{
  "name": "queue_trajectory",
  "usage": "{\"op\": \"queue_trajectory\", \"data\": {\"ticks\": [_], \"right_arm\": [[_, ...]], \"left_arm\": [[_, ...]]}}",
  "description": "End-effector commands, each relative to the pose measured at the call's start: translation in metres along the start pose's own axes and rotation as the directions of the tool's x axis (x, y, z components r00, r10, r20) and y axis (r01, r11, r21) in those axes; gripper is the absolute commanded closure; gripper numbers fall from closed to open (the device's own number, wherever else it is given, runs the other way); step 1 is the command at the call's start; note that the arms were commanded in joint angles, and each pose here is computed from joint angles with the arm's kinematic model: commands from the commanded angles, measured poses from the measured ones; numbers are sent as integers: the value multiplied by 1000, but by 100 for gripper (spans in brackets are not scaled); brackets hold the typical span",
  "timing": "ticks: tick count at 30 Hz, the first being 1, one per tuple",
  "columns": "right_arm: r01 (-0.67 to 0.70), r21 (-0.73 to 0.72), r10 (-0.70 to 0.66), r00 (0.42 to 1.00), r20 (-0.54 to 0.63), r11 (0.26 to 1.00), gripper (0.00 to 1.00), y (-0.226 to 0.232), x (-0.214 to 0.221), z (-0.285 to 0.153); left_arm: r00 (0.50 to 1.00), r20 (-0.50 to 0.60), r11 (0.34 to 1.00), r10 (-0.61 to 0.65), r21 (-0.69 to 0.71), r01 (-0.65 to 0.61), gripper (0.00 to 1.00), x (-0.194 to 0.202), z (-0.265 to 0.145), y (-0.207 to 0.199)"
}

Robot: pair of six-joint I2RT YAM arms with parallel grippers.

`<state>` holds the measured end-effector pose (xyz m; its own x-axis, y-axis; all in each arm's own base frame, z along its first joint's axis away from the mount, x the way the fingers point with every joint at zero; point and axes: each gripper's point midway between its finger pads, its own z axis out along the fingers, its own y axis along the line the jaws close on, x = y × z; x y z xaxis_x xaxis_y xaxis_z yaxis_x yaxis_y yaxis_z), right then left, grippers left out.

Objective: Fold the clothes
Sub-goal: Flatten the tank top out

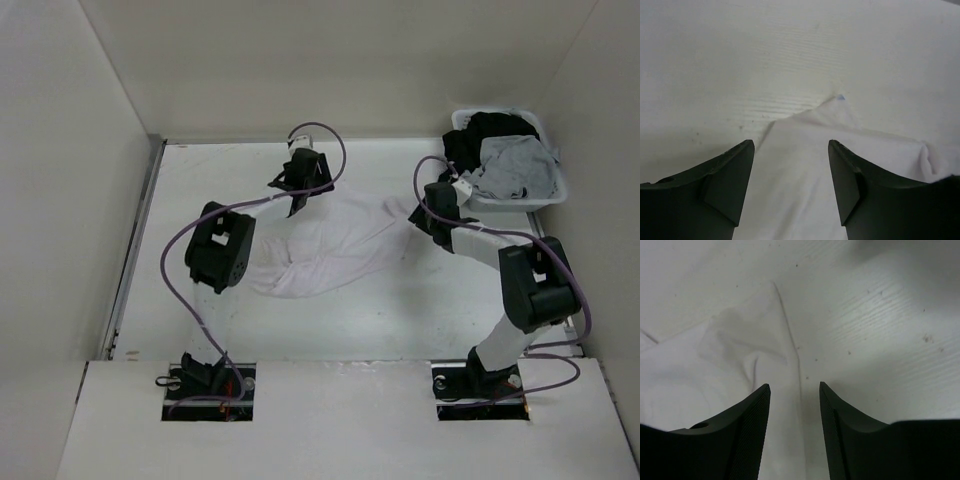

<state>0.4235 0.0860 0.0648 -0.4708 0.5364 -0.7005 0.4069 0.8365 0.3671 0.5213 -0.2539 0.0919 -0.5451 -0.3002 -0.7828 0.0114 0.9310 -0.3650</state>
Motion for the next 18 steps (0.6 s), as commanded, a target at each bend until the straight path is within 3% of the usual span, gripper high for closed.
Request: {"op": "queue_trajectory", "data": {"ticks": [1, 9, 13, 18], "right_arm": [[-18, -56, 20, 999, 32, 998, 49, 20, -26, 6], [-17, -54, 12, 995, -101, 998, 54, 26, -25, 25], [-13, -45, 5, 984, -178, 999, 60, 31, -24, 39], [-13, -25, 6, 970, -241, 1000, 53, 33, -27, 46]], "left_arm": [[997, -75, 999, 30, 11, -30, 40, -1, 34, 12], [989, -135, 998, 61, 18, -59, 40, 5, 71, 14], [985, -163, 998, 53, 38, -47, 46, 17, 76, 12], [979, -195, 993, 58, 112, -36, 53, 25, 65, -6]]}}
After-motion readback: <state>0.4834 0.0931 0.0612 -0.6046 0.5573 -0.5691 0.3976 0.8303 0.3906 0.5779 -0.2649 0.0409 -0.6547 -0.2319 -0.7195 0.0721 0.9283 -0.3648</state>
